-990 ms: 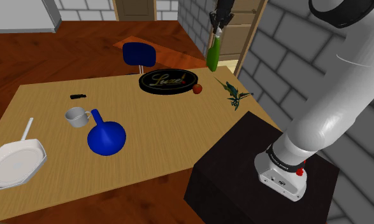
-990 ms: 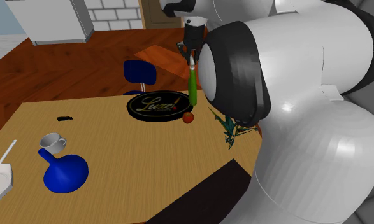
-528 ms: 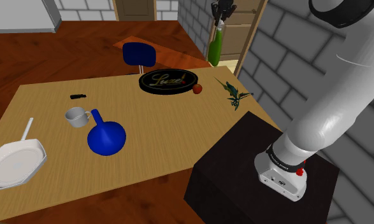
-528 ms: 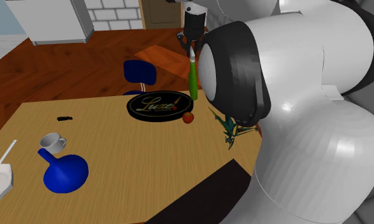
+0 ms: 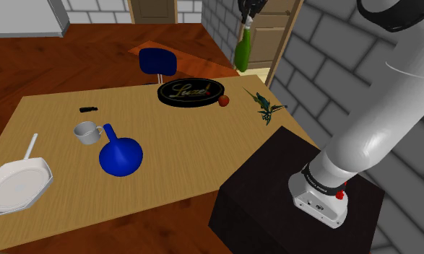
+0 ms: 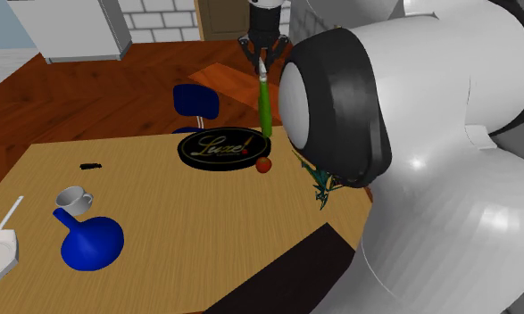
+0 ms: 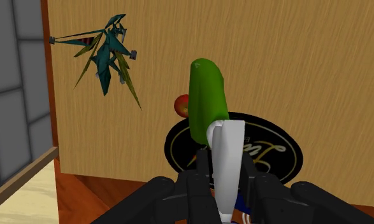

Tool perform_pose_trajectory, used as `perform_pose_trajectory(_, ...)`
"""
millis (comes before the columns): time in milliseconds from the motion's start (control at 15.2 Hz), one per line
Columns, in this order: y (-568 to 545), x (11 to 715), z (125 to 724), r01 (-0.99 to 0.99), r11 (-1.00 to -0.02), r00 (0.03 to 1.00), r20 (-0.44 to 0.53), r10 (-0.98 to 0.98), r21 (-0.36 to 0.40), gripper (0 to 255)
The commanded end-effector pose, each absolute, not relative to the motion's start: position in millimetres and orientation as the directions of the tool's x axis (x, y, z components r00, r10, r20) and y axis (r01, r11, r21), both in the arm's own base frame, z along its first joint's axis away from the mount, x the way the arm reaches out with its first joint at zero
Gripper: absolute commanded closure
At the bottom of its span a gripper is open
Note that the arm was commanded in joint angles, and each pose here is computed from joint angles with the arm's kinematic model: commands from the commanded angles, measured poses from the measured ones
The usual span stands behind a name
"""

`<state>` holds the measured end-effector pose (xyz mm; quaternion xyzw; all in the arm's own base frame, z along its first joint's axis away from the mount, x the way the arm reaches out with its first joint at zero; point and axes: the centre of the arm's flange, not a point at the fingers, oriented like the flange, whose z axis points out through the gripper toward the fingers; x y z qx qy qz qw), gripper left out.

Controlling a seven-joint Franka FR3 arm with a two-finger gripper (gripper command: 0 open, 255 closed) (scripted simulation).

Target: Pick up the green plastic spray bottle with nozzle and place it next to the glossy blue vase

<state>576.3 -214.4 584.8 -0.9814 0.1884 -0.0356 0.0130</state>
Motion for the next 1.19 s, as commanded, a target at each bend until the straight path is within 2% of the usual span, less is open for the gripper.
perform_pose_trajectory(0, -190, 573, 586, -0.37, -0.928, 0.926, 0.065, -0.371, -0.039, 255)
perform_pose_trajectory(1122, 32, 544, 586, -0.37, -0.928, 0.926, 0.065, -0.371, -0.039, 255)
